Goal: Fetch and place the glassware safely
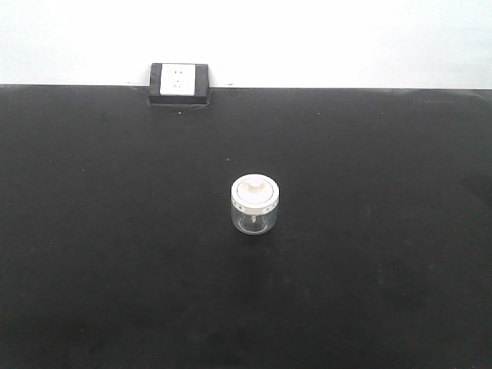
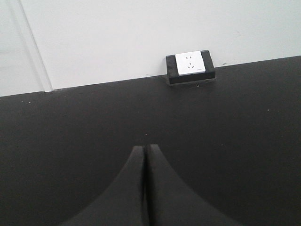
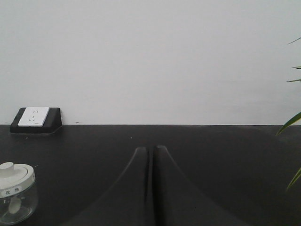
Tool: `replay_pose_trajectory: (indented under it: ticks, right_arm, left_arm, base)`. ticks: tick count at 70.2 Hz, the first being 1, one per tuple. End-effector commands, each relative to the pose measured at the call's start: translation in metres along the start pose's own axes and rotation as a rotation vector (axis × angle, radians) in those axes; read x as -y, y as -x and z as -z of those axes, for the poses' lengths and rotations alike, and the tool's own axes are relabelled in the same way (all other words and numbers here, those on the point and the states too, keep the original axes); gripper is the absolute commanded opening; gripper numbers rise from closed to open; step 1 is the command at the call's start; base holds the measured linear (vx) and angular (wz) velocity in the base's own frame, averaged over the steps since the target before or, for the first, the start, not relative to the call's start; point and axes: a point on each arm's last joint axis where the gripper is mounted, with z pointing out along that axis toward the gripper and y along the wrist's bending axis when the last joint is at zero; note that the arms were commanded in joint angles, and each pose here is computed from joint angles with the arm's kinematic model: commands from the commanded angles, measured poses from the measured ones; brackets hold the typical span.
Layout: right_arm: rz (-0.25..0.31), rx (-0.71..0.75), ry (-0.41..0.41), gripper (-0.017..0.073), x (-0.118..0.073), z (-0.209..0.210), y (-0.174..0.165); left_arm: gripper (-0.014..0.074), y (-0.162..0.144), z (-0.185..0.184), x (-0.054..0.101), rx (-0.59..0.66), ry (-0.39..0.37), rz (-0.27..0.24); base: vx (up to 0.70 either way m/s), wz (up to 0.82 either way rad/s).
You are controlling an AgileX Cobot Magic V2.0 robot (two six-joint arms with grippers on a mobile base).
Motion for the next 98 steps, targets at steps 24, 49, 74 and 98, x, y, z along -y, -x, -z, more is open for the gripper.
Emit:
replay_pose_trajectory:
  ticks: [24, 49, 74, 98]
  right_arm:
    - [-0.001, 0.050, 0.024, -0.0003, -0.002, -0.001, 0.012]
    - [-0.001, 0.050, 0.024, -0.0003, -0.002, -0.001, 0.012]
    - [-0.001, 0.050, 0.024, -0.0003, -0.002, -0.001, 0.012]
    - [-0.001, 0.051, 0.024, -0.0003, -0.002, -0.001, 0.012]
  left_arm:
    - [-0.0007, 0.008, 0.001, -0.001, 0.008, 0.001, 0.012]
    - [-0.0007, -0.032, 0.025, 0.003, 0.012, -0.002, 0.075]
    - [-0.0007, -0.089, 0.040, 0.007, 0.112, -0.008, 0.125]
    - [-0.0007, -0.090, 0.039, 0.008, 0.093, -0.016, 0.123]
  base:
    - [0.00, 0.00]
    - [0.00, 0.00]
    - [0.00, 0.00]
    - [0.00, 0.00]
